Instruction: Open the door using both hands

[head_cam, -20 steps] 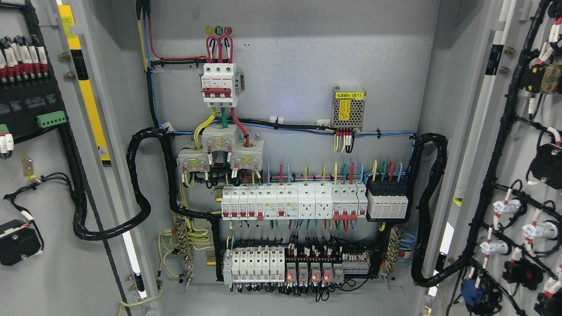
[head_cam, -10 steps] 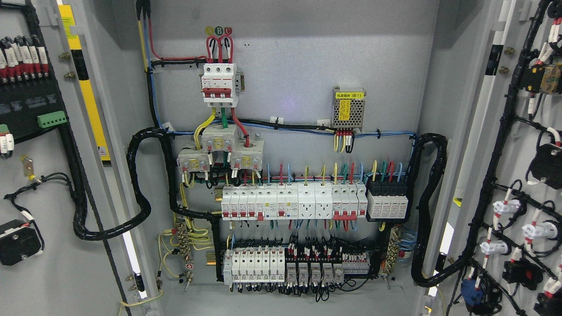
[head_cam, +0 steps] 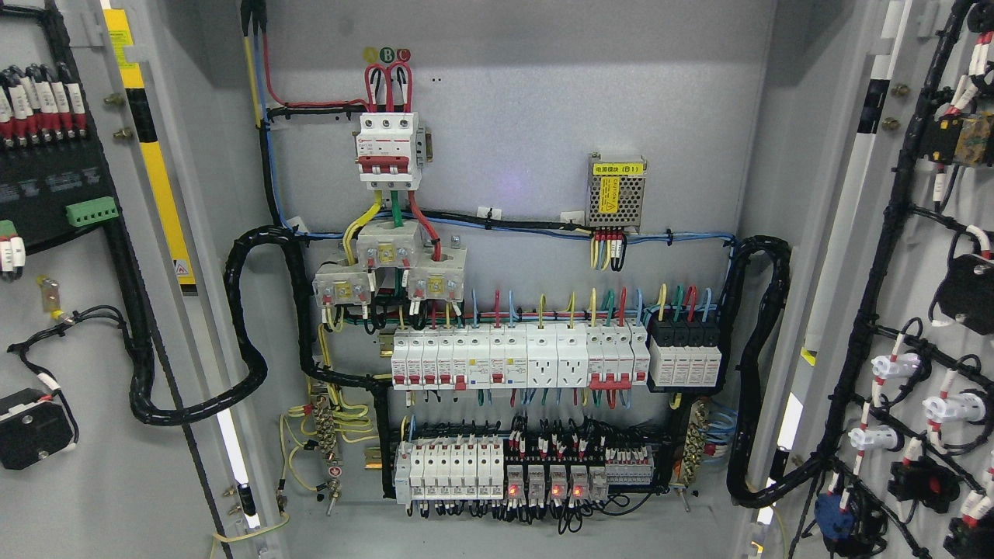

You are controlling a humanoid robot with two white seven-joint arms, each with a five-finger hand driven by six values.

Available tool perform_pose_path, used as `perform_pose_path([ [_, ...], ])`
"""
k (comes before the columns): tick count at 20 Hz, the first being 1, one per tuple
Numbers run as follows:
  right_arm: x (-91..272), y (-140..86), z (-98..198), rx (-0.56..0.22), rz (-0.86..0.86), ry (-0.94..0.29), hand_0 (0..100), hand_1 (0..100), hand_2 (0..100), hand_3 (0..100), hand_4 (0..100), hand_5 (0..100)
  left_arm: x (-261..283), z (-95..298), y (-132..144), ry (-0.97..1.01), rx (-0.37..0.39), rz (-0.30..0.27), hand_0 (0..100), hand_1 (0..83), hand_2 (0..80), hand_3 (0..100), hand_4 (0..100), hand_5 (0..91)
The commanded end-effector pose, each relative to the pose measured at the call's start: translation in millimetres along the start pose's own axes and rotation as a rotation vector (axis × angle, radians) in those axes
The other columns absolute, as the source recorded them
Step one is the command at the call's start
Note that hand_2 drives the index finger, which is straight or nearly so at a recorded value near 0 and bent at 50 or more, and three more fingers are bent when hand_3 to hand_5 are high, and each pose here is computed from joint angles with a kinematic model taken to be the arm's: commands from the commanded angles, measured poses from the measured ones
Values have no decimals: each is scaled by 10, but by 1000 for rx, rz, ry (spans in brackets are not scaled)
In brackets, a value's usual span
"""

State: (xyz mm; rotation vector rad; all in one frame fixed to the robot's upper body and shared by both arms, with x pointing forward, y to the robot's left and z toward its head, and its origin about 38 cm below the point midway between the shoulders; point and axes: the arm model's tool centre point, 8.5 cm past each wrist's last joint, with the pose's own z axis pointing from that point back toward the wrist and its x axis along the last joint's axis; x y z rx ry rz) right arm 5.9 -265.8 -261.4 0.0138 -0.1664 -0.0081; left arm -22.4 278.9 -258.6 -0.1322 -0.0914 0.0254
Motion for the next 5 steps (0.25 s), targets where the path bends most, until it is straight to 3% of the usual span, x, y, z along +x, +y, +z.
perform_pose_path([
  [1, -167, -110, 28, -33, -40, 50, 0, 500, 40, 0, 0, 0, -249, 1, -83, 73, 32, 14, 120, 556, 0, 0, 0, 0],
  [5, -148, -81, 22, -29, -44, 42, 0, 500, 40, 0, 0, 0, -158, -11, -73, 57, 34, 12, 120, 556, 0, 0, 0, 0],
])
